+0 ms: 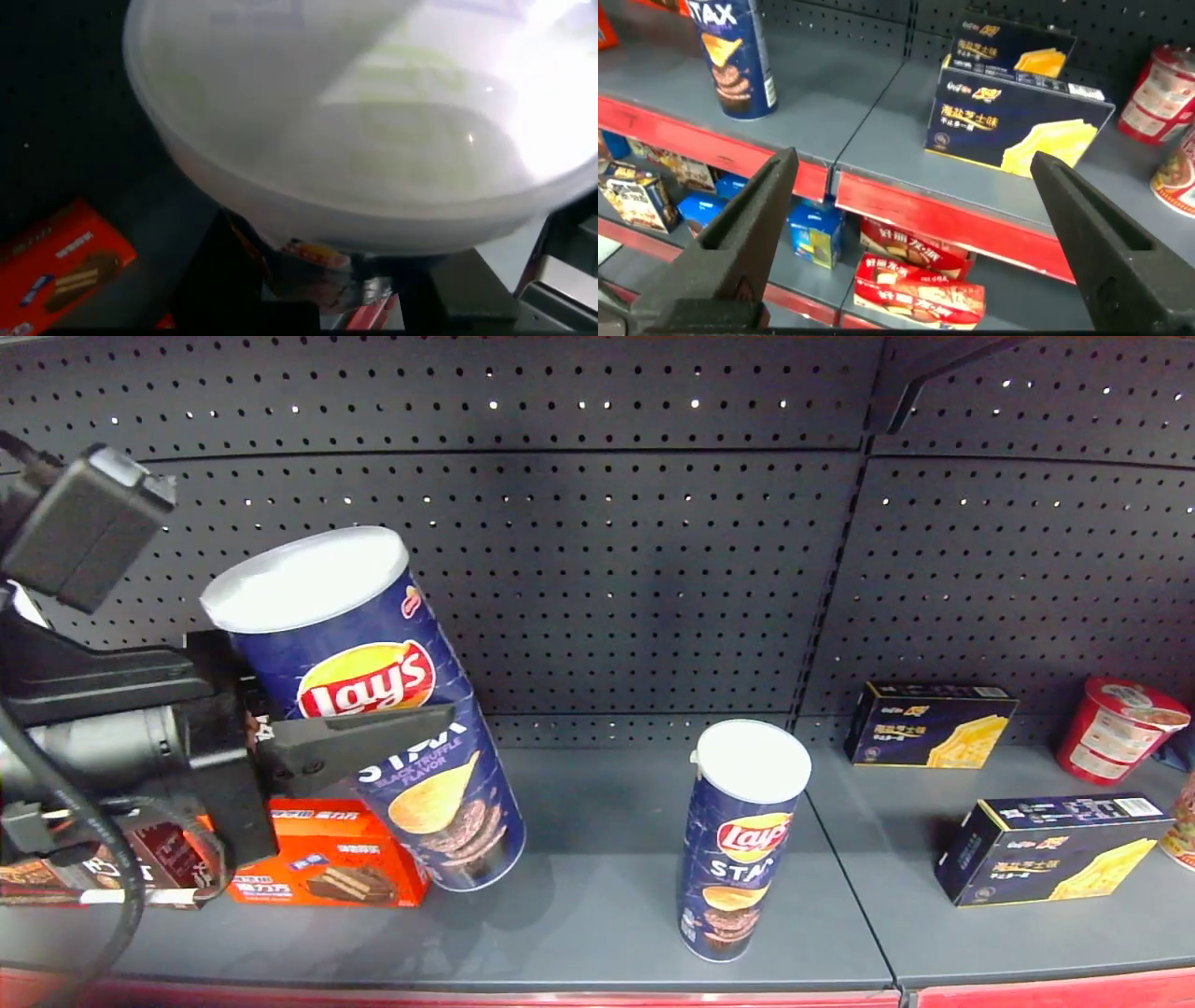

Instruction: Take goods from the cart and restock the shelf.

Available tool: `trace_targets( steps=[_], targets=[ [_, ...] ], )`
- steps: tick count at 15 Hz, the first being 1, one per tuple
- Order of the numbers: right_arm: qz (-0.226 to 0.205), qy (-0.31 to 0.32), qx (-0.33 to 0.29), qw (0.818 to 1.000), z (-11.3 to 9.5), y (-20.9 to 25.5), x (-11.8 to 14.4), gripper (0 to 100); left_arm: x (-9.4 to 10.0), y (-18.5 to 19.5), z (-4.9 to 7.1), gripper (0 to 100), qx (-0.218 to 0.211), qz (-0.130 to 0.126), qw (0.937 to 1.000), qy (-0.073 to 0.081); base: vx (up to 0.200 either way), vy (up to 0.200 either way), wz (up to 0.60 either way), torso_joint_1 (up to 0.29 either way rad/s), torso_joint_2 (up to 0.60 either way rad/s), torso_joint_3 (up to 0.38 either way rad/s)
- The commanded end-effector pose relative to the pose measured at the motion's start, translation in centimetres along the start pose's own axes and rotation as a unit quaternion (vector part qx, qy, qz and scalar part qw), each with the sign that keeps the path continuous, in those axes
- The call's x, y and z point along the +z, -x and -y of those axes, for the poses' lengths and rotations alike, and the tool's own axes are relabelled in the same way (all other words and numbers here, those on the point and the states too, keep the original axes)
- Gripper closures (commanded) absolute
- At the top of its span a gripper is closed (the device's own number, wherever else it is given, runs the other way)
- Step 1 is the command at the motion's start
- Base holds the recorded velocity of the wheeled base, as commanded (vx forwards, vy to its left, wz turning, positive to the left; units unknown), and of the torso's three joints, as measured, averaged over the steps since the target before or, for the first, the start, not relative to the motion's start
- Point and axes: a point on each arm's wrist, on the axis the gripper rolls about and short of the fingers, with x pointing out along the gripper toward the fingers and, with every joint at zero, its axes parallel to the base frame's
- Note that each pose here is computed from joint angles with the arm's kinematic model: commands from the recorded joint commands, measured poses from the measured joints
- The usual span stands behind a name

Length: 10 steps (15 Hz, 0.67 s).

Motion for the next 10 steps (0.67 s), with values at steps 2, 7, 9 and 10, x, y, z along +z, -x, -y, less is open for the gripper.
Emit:
trace_targets(
  steps=[2,7,9,10],
  targets=[
    [-0.01,0.0,0.002,1.0,-0.1,-0.4,-0.7,0,-0.2,-4.1,-0.7,100,-0.018,-0.028,0.9994,0.005,0.0,0.0,0.0,0.0,0.0,0.0],
    [0.002,0.036,-0.001,0.999,-0.1,-1.1,-1.7,0,0.5,-7.1,-2.0,100,-0.008,-0.031,0.9995,-0.002,0.0,0.0,0.0,0.0,0.0,0.0],
    [-0.013,0.047,0.001,0.999,-0.2,-1.4,-2.6,0,0.7,-7.9,-2.3,100,-0.012,-0.03,0.9995,0.0,0.0,0.0,0.0,0.0,0.0,0.0],
    [-0.018,0.046,0.001,0.999,-0.2,-1.5,-2.9,0,0.7,-8.2,-2.4,100,-0.012,-0.031,0.9995,0.001,0.0,0.0,0.0,0.0,0.0,0.0]
  ],
)
